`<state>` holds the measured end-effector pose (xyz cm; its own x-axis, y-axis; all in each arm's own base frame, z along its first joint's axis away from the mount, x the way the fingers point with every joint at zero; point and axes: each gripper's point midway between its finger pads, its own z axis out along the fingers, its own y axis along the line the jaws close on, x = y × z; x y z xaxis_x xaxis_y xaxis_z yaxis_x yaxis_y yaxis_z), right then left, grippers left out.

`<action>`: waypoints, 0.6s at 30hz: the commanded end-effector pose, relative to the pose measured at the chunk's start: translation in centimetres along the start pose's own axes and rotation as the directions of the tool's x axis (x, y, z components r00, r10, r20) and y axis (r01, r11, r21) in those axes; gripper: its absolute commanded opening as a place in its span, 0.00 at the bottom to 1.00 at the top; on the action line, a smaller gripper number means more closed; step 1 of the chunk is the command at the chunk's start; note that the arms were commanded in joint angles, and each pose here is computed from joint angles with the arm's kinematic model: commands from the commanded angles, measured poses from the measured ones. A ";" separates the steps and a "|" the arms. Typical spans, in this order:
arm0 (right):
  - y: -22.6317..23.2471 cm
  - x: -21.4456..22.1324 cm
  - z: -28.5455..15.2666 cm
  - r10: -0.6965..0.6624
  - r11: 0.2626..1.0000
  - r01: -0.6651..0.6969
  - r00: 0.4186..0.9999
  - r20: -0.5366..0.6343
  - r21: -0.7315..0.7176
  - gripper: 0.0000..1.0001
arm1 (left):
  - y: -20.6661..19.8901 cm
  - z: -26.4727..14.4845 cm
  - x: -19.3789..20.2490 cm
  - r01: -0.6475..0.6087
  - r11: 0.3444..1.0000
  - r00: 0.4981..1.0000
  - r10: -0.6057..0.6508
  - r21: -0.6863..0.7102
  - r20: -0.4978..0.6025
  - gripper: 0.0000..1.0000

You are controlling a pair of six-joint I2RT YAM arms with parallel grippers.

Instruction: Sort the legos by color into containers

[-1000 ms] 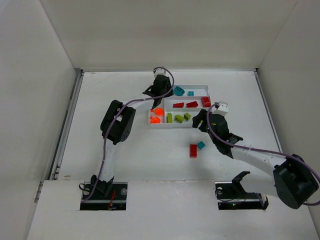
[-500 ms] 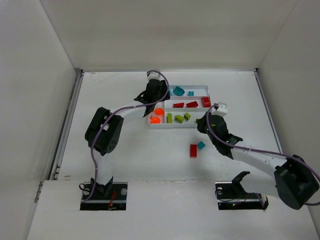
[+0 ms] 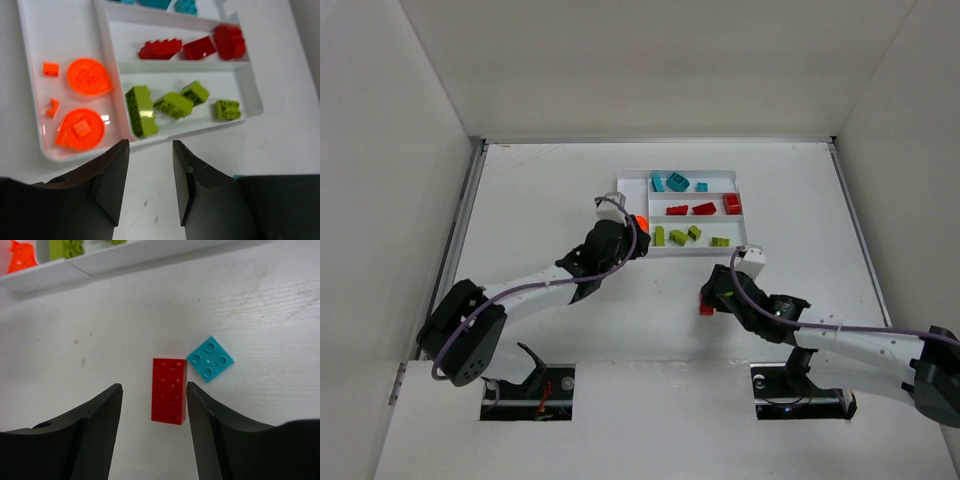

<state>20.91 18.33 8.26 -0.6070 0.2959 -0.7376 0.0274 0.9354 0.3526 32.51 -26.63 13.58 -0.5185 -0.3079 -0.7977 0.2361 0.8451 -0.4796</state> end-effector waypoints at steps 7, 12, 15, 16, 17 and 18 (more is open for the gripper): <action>-1.1 3.1 0.8 -0.030 0.990 0.047 0.992 -0.126 0.132 0.58 | 1.0 -3.9 0.0 0.026 0.999 0.996 -0.028 0.032 0.086 0.42; 0.3 4.1 1.3 -0.070 0.987 0.093 0.984 -0.166 0.132 0.56 | 3.2 -5.3 -0.5 0.046 0.999 0.989 -0.047 0.012 0.138 0.45; 0.5 3.9 1.3 -0.059 0.984 0.084 0.986 -0.157 0.157 0.56 | 4.6 -6.1 -1.2 0.061 0.998 0.983 -0.060 -0.002 0.172 0.45; 0.6 3.7 1.2 -0.058 0.983 0.082 0.987 -0.151 0.161 0.56 | 4.9 -6.3 -1.3 0.064 0.998 0.982 -0.062 -0.004 0.178 0.45; 0.6 3.5 1.2 -0.056 0.983 0.080 0.988 -0.146 0.165 0.56 | 5.1 -6.5 -1.4 0.073 0.997 0.980 -0.071 -0.004 0.186 0.45; 0.7 3.4 1.2 -0.053 0.983 0.076 0.989 -0.141 0.166 0.56 | 5.2 -6.6 -1.4 0.079 0.997 0.979 -0.077 -0.002 0.189 0.45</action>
<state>19.34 19.84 3.96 -0.7366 0.1869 -0.6500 0.0874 0.9793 0.1826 28.63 -19.24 12.65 -0.4333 -0.3928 -0.8111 0.1732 0.8469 -0.5027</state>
